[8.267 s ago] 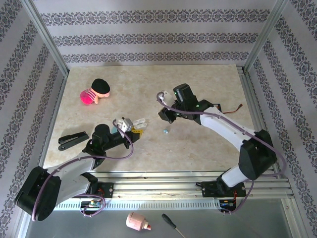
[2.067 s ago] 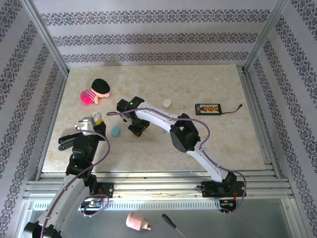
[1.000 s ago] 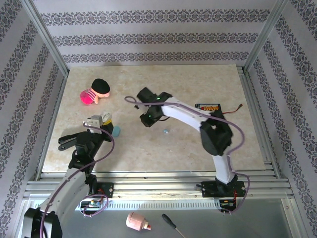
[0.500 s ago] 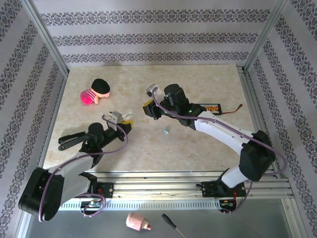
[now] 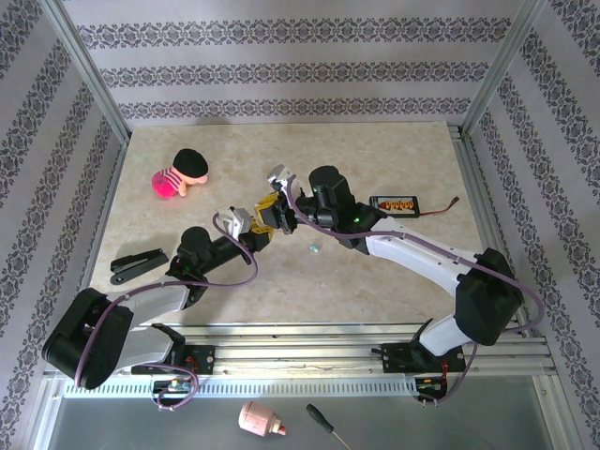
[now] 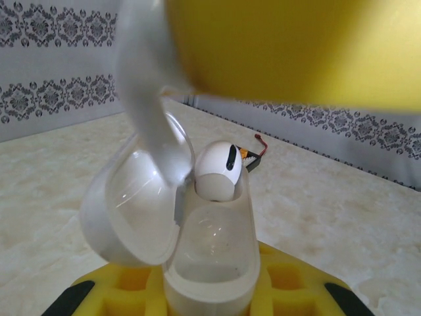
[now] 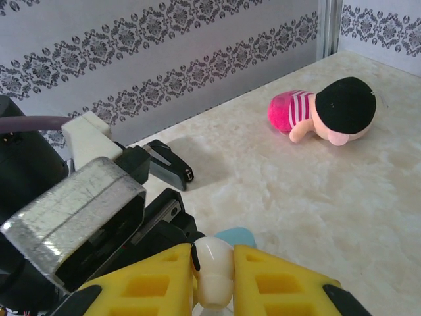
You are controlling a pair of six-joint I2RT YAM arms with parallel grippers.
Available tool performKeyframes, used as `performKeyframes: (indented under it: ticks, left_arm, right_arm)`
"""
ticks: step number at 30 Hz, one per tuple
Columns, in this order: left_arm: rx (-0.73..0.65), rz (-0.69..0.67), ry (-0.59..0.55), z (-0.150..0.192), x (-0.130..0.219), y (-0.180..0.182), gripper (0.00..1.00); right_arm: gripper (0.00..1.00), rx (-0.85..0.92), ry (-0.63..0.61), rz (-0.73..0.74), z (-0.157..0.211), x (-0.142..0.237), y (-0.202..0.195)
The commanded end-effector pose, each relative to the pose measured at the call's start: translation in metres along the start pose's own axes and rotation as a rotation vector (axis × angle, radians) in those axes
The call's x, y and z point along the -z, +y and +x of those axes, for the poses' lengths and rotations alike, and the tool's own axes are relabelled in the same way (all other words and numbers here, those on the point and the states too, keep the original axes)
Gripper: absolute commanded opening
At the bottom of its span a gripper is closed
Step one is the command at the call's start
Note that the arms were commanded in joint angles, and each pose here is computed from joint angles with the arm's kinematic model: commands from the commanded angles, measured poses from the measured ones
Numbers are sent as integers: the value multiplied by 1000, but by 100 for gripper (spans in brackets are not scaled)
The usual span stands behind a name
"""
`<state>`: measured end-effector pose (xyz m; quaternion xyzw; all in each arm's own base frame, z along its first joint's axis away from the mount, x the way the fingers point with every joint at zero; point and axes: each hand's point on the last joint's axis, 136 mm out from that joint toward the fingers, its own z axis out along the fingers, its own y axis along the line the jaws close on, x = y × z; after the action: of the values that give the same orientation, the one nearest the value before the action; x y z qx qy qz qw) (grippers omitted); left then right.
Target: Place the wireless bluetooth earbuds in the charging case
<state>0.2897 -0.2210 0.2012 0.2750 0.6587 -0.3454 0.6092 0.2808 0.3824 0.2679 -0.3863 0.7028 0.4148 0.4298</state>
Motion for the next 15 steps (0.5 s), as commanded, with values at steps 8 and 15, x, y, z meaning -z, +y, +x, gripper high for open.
performKeyframes:
  ticks: [8,15]
  left_arm:
    - [16,-15,-99,-34,-4,0,8]
    - [35,-59,-99,-34,-3,8,8]
  right_arm:
    - [19,-13,32,-41,19,-13,2]
    - [19,-17,29,-52,19,-11,3]
